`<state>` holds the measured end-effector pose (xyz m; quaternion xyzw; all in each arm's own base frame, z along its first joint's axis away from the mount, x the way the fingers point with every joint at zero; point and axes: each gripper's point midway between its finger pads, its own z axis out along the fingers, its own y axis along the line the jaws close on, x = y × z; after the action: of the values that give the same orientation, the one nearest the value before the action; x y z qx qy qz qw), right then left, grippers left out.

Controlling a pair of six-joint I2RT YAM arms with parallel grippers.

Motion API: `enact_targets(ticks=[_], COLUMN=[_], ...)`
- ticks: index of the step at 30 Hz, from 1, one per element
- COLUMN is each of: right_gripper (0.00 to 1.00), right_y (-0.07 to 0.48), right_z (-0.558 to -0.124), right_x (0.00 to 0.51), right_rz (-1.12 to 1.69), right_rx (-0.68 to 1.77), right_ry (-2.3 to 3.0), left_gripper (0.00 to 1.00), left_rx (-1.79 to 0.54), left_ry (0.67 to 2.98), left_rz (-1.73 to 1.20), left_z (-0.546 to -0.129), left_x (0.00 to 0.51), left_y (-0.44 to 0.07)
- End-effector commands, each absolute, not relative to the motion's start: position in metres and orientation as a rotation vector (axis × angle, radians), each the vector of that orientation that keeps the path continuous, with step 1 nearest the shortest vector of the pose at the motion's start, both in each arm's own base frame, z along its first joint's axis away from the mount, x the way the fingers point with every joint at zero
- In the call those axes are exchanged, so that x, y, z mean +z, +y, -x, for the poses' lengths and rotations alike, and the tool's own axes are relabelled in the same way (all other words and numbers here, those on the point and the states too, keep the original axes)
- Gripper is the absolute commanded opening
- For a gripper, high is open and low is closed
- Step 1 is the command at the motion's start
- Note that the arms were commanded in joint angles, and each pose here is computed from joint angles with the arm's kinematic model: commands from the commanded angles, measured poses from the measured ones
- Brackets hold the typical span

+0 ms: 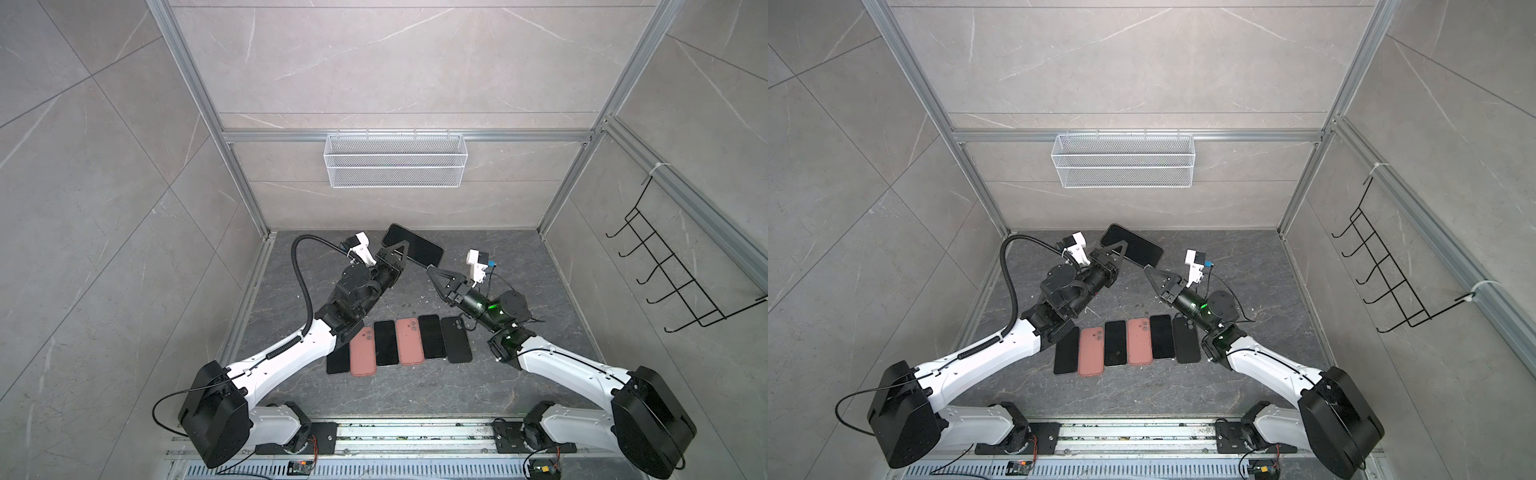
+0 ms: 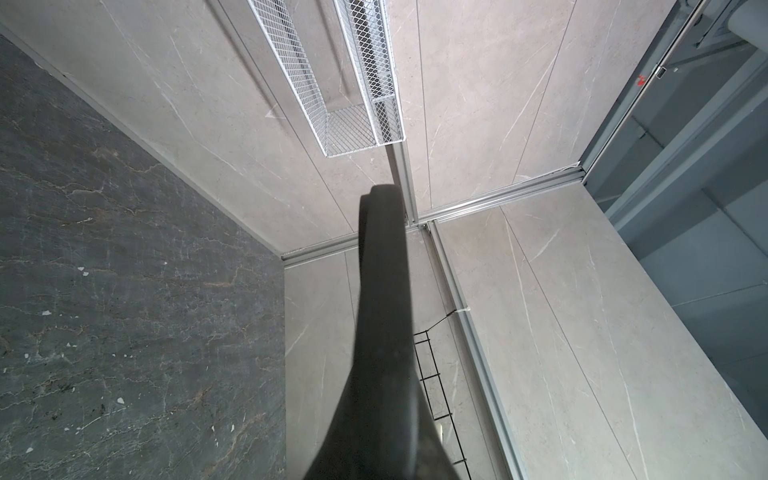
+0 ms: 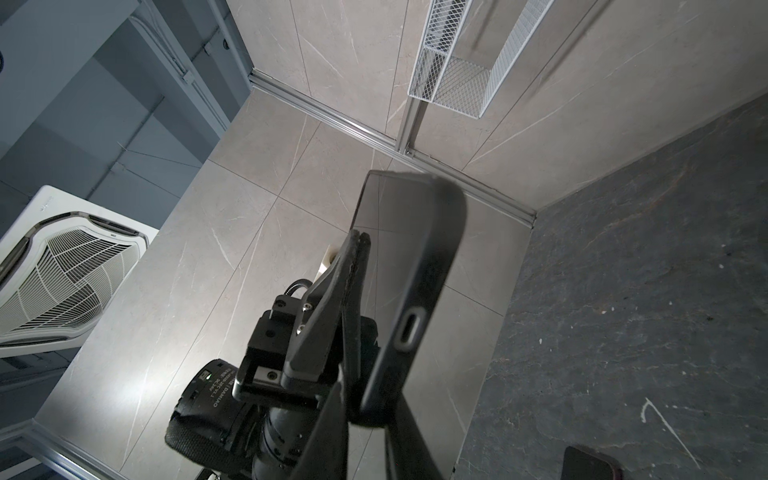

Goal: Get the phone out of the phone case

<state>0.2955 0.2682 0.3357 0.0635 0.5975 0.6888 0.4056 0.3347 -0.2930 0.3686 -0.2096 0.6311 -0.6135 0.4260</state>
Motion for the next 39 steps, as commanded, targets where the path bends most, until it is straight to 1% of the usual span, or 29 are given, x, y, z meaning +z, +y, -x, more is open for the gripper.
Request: enact_targets(ticks=[1,6,7,14,16,19,22,24,29,32,33,34,37,38,39], right_gripper=[0.15,0.01,0.0,0.0,0.0,0.0,0.0,0.0,0.0,0.0,0.03,0.14,0.52,0.6,0.65], right_y=[0.266,0.268,0.269,0.28,0.277,0.267,0.255,0.25,0.241,0.235,0.232,0.229,0.215,0.212,0.212], right_z=[-0.293,-0.292,-0.291,-0.281,-0.28,-0.286,-0.293,-0.298,-0.307,-0.302,-0.296,-0.292,-0.28,-0.278,-0.274], right_x=[0.353,0.351,0.35,0.326,0.314,0.286,0.273,0.269,0.266,0.269,0.271,0.271,0.276,0.284,0.293], right_rz=[-0.144,-0.125,-0.113,0.068,0.119,0.172,0.22,0.237,0.245,0.221,0.218,0.203,0.129,0.109,0.102], right_rx=[1.757,1.761,1.756,1.645,1.537,1.285,1.082,0.988,0.876,0.886,0.906,0.92,1.016,1.062,1.113], right_ry=[1.431,1.436,1.44,1.539,1.578,1.704,1.755,1.783,1.794,1.781,1.769,1.771,1.787,1.779,1.764], left_gripper=[0.0,0.0,0.0,0.0,0.0,0.0,0.0,0.0,0.0,0.0,0.0,0.0,0.0,0.0,0.0], left_rx=[-1.632,-1.637,-1.635,-1.688,-1.731,-1.807,-1.844,-1.864,-1.907,-1.883,-1.872,-1.874,-1.818,-1.779,-1.749], left_ry=[1.43,1.435,1.44,1.445,1.458,1.48,1.495,1.502,1.502,1.512,1.516,1.512,1.542,1.564,1.576], left_rz=[0.471,0.466,0.467,0.477,0.482,0.484,0.482,0.486,0.477,0.461,0.462,0.447,0.385,0.372,0.365], left_z=[-0.323,-0.321,-0.32,-0.322,-0.323,-0.323,-0.322,-0.323,-0.323,-0.323,-0.325,-0.327,-0.329,-0.329,-0.329], left_x=[0.409,0.412,0.413,0.424,0.428,0.431,0.433,0.432,0.431,0.431,0.43,0.432,0.431,0.427,0.423], left_y=[-0.288,-0.288,-0.288,-0.289,-0.292,-0.301,-0.305,-0.309,-0.315,-0.312,-0.309,-0.306,-0.298,-0.295,-0.293])
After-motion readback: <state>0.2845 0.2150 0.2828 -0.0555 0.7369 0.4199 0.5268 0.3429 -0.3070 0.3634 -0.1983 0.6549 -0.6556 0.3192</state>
